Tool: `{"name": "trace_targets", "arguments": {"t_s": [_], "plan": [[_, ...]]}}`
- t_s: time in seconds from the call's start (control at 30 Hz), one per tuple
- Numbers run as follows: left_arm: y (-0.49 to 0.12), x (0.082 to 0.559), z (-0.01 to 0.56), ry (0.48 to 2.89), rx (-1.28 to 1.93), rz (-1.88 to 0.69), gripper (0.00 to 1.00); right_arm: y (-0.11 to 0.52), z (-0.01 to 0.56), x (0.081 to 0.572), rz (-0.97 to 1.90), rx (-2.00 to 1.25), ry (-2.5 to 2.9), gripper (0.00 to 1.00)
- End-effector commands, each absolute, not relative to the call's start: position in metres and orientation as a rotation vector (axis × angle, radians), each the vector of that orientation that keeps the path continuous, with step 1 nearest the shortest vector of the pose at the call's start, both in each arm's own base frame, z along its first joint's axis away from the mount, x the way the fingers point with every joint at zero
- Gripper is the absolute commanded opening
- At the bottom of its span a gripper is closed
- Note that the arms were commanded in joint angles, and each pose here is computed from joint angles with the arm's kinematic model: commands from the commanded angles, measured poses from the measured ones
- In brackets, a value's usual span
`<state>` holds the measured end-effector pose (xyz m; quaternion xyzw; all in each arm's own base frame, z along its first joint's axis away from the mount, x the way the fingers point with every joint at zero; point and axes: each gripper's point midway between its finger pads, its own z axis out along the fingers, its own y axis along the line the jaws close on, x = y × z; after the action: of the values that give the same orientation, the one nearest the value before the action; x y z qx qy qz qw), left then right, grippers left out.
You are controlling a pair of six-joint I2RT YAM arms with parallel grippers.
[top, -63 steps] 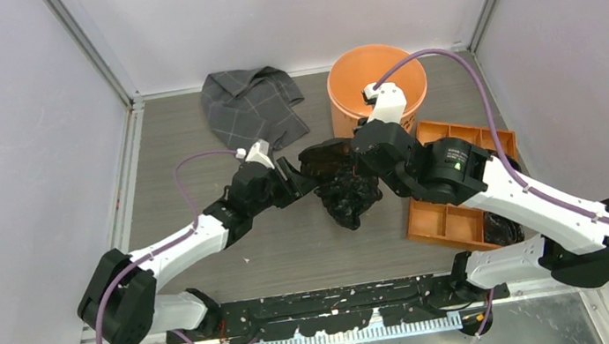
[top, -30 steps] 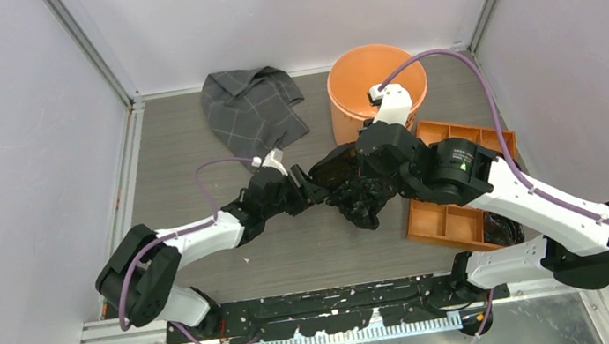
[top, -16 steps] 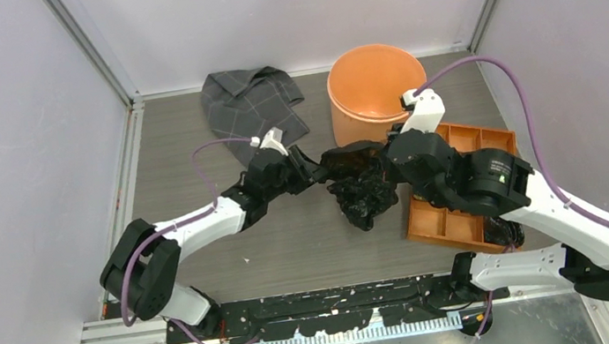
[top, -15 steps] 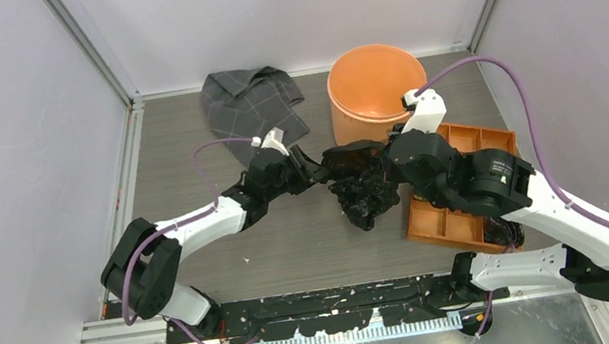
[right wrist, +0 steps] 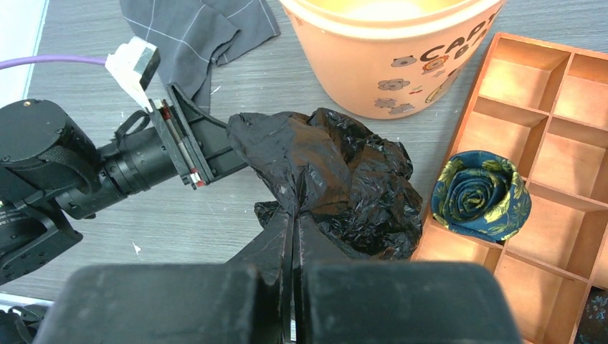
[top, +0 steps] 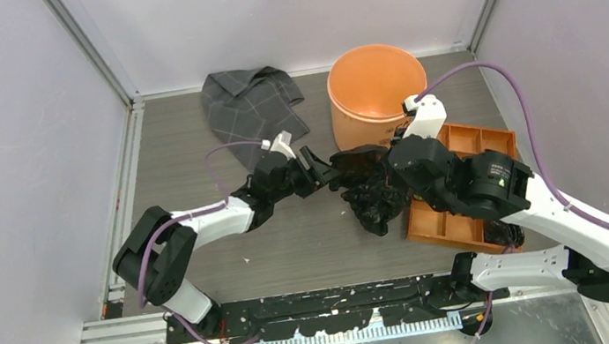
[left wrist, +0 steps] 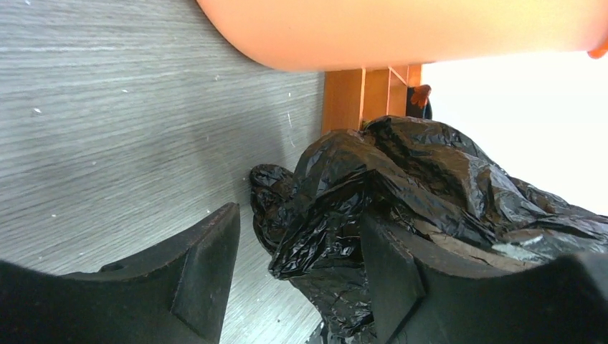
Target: Put the trash bags into the trash bin
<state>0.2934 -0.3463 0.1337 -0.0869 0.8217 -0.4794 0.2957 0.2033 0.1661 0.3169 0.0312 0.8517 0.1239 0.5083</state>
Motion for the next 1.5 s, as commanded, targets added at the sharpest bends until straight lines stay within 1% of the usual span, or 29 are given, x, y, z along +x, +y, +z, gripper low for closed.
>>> {"name": "trace_targets", "arguments": {"t_s": [0.0, 0.13, 0.27, 0.37, 0.47, 0.5, 0.57, 0.6, 0.7, 0.83, 0.93, 1.03, 1.07, 1.13, 1.23, 1.3, 1.37, 1.4, 1.47], "plan": [[-0.367, 0.287, 0.151, 2.116, -0.163, -1.387, 0.61, 0.167, 0.322, 0.205, 0.323, 0.114, 2.030, 0.01], [-0.360, 0.290, 0.131, 2.157, -0.207, -1.300, 0.55, 0.167, 0.325, 0.206, 0.327, 0.114, 2.024, 0.01], [-0.345, 0.302, 0.120, 2.124, -0.252, -1.189, 0.44, 0.164, 0.327, 0.206, 0.318, 0.112, 2.020, 0.01], [-0.336, 0.315, 0.126, 2.103, -0.247, -1.144, 0.31, 0.162, 0.324, 0.205, 0.301, 0.105, 2.027, 0.01], [-0.324, 0.318, 0.146, 2.082, -0.214, -1.089, 0.18, 0.156, 0.319, 0.205, 0.264, 0.104, 2.034, 0.01], [-0.318, 0.318, 0.161, 2.060, -0.181, -1.057, 0.12, 0.153, 0.317, 0.204, 0.252, 0.107, 2.035, 0.01], [-0.299, 0.316, 0.171, 2.066, -0.182, -0.963, 0.05, 0.146, 0.311, 0.202, 0.229, 0.112, 2.042, 0.01], [-0.287, 0.312, 0.188, 2.036, -0.176, -0.940, 0.01, 0.142, 0.307, 0.200, 0.214, 0.113, 2.047, 0.01], [-0.246, 0.299, 0.220, 1.991, -0.162, -0.802, 0.00, 0.133, 0.293, 0.196, 0.188, 0.125, 2.062, 0.01], [-0.213, 0.275, 0.283, 1.887, -0.066, -0.745, 0.00, 0.150, 0.293, 0.198, 0.249, 0.083, 2.072, 0.01], [-0.198, 0.259, 0.325, 1.835, 0.016, -0.716, 0.00, 0.169, 0.320, 0.207, 0.294, 0.058, 2.035, 0.01], [-0.186, 0.247, 0.346, 1.819, 0.069, -0.677, 0.00, 0.198, 0.341, 0.215, 0.403, 0.019, 1.988, 0.01], [-0.183, 0.242, 0.338, 1.856, 0.084, -0.665, 0.00, 0.207, 0.342, 0.216, 0.437, 0.004, 1.985, 0.01], [-0.180, 0.226, 0.307, 1.969, 0.107, -0.664, 0.00, 0.221, 0.323, 0.215, 0.442, -0.025, 2.038, 0.01], [-0.177, 0.187, 0.242, 2.158, 0.106, -0.736, 0.00, 0.241, 0.256, 0.198, 0.427, -0.089, 2.176, 0.01], [-0.169, 0.162, 0.220, 2.217, 0.109, -0.782, 0.00, 0.243, 0.211, 0.183, 0.391, -0.123, 2.262, 0.01], [-0.157, 0.148, 0.222, 2.204, 0.100, -0.785, 0.00, 0.240, 0.194, 0.176, 0.371, -0.134, 2.301, 0.01], [-0.152, 0.146, 0.231, 2.175, 0.096, -0.779, 0.00, 0.239, 0.199, 0.178, 0.373, -0.131, 2.286, 0.01], [-0.149, 0.157, 0.261, 2.089, 0.091, -0.758, 0.00, 0.244, 0.233, 0.191, 0.385, -0.120, 2.206, 0.01]]}}
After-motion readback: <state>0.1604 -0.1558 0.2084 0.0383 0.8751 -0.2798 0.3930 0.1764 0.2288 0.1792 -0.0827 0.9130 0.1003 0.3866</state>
